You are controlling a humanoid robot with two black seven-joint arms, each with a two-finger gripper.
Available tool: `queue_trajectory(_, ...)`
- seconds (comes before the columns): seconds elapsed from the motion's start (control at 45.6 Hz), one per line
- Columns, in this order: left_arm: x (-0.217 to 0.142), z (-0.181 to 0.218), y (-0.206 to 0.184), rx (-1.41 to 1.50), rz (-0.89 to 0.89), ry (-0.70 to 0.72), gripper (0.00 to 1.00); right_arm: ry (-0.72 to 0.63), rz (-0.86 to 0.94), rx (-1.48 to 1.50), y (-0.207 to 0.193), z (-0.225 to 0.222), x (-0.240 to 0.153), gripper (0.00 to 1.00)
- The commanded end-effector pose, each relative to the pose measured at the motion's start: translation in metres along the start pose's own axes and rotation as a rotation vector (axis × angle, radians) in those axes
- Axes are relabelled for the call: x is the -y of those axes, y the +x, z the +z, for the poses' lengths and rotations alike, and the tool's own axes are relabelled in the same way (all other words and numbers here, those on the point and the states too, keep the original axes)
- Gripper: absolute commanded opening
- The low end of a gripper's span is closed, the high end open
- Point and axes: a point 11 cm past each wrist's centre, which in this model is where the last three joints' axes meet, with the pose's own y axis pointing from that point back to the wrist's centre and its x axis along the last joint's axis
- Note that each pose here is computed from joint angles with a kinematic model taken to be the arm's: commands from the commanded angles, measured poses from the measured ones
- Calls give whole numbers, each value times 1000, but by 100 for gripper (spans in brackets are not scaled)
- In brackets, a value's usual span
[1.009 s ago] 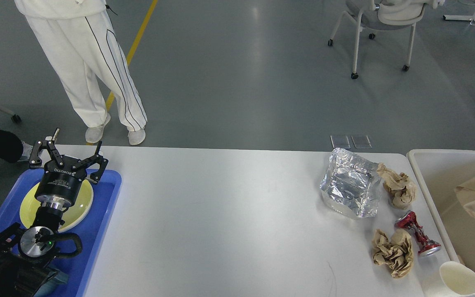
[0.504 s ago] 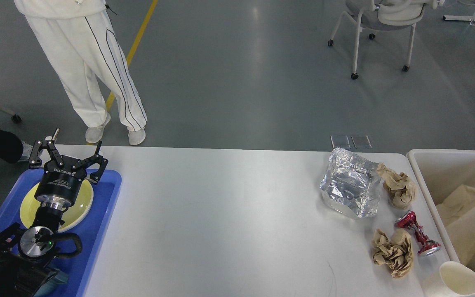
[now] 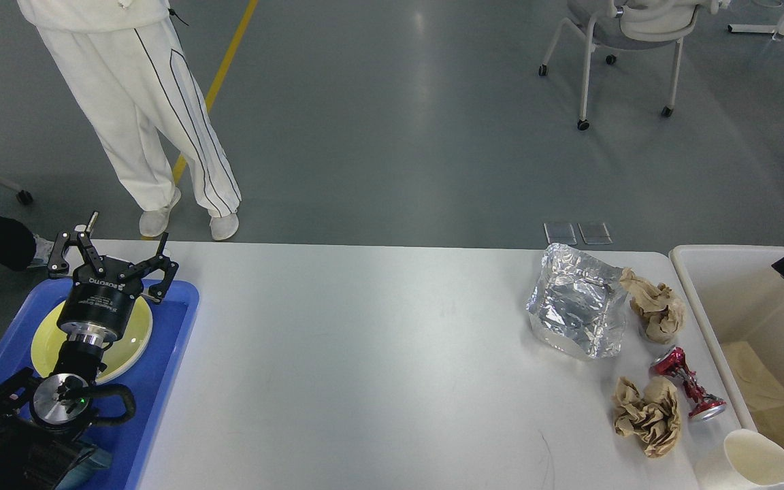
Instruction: Tidy desktop
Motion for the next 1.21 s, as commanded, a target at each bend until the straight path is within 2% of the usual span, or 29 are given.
queue_trajectory(0.0, 0, 0, 0, 0, 0, 0, 97, 84, -98, 10, 21, -53, -5, 100)
queue_trajectory(0.263, 0, 0, 0, 0, 0, 0, 97, 257, -221, -106, 58, -165, -36, 100)
queue_trajectory(0.373, 0, 0, 0, 0, 0, 0, 97, 313, -269, -188, 51, -208, -51, 100)
queue_trajectory(0.526, 0, 0, 0, 0, 0, 0, 97, 355, -361, -231, 30, -243, -65, 100)
queue_trajectory(0.767, 0, 0, 0, 0, 0, 0, 97, 344, -659, -279, -28, -258, -105, 100)
queue_trajectory(0.899, 0, 0, 0, 0, 0, 0, 97, 299, -799, -397, -64, -240, -133, 100)
queue_trajectory(1.074, 0, 0, 0, 0, 0, 0, 97, 300, -858, -626, -103, -215, -175, 100)
queue_trajectory(1.184, 0, 0, 0, 0, 0, 0, 97, 295, -970, -703, -132, -198, -216, 100)
